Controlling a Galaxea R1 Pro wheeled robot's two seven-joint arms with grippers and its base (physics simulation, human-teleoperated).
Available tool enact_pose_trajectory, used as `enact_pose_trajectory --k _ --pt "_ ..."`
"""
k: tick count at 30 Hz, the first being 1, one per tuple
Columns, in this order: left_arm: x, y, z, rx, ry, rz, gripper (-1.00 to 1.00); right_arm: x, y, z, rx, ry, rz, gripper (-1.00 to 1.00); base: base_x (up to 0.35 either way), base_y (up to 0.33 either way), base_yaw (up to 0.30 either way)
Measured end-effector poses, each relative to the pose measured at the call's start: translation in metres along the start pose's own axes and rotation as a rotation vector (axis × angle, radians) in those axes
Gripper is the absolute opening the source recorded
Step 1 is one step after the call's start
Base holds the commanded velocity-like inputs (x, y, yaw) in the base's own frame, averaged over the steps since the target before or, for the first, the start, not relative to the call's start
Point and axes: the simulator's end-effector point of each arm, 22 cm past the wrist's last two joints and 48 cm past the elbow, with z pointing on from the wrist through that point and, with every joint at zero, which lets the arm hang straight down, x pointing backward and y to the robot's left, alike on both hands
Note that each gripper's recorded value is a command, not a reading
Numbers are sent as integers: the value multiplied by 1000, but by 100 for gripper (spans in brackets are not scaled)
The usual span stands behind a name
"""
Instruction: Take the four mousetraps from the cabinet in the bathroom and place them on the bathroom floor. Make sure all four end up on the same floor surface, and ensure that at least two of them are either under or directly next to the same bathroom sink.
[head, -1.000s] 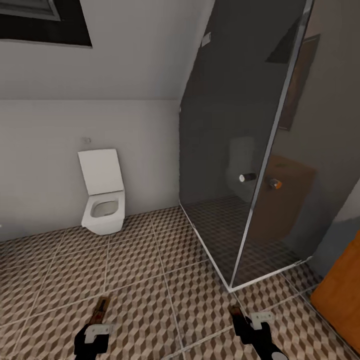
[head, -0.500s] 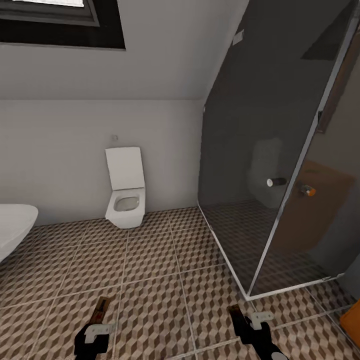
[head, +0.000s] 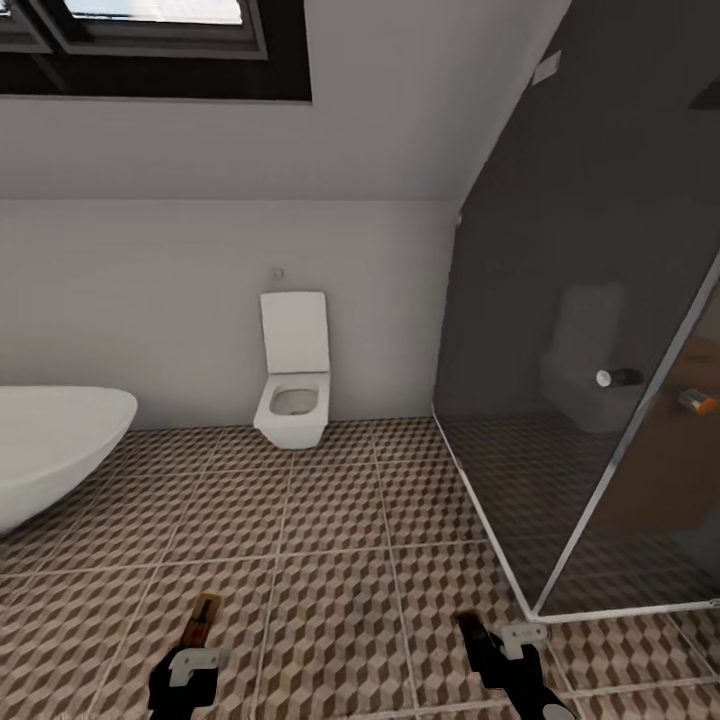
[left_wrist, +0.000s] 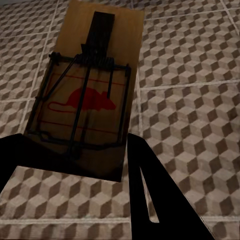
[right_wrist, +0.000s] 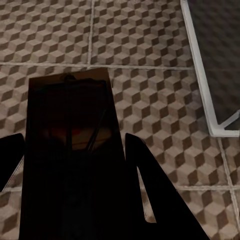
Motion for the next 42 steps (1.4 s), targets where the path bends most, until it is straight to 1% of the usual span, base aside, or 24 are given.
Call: enact_pose_trajectory --k 42 --pt "0 0 0 0 0 0 -100 1 1 0 -1 2 1 -100 0 0 275"
